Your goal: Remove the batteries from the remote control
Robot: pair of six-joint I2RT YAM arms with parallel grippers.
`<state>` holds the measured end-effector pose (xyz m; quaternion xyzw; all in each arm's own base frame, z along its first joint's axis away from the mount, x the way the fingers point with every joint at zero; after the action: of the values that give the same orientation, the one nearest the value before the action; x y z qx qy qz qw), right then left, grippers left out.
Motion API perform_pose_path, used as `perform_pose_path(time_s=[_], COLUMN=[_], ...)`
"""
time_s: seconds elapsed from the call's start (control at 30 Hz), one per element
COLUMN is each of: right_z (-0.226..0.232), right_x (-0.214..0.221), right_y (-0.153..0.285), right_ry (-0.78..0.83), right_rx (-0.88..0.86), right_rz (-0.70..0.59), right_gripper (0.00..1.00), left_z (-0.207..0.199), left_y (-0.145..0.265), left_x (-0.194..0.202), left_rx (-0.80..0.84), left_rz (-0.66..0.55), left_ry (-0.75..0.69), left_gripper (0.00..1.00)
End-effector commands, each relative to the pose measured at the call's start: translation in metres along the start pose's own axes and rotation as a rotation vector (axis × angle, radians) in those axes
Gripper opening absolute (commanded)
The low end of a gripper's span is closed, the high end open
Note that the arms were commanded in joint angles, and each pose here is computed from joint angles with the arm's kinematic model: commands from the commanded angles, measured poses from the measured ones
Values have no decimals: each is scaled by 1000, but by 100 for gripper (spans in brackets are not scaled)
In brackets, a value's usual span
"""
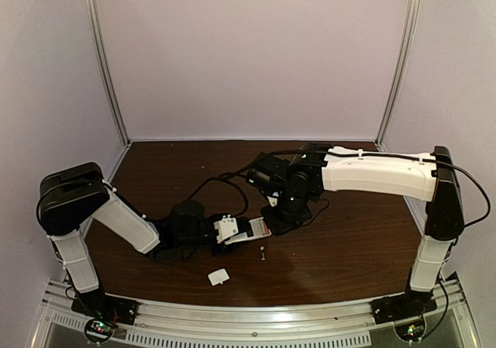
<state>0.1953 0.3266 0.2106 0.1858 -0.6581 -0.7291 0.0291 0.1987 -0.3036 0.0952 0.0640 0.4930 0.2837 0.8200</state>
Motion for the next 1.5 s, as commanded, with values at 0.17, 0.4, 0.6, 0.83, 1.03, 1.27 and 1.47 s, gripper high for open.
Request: perform_pose_path(time_s=[0.17, 0.4, 0.6, 0.83, 1.03, 1.27, 1.47], right_z=[-2, 0, 2, 3, 1, -2, -2], right_x=[-4, -6, -7, -9, -12, -19, -25], right_y=[-9, -16, -22, -25, -26, -31, -40], right_ry=[-22, -25, -24, -8, -4, 7, 8], right_rx=[50, 62, 71, 90, 86, 65, 37], right_rz=[-7, 1, 15, 36, 50, 93, 117], right_gripper=[0, 0, 0, 0, 0, 0, 0], left_z=[6, 6, 6, 6, 5, 5, 5], left_y=[1, 0, 0, 0, 0, -1, -2], left_x=[-13, -11, -11, -11, -11, -11, -10], left_rx=[-39, -42, -42, -40, -36, -31, -25], left_rz=[-61, -54, -53, -52, -53, -54, -51], left_ry=[-26, -27, -27, -26, -27, -28, -28], left_gripper=[0, 0, 0, 0, 0, 0, 0])
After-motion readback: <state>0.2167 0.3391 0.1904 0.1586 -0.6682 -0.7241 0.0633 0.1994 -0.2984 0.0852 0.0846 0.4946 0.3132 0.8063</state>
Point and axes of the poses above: each gripper's point midway between its finger pads, its own y axis back along the fingers, its own z axis along the line the jaws close on, x = y × z, the point moved 9 cm from there along y, back along the fingers, and after that the axes turned 6 degrees about -y, right-handed, at the moved point
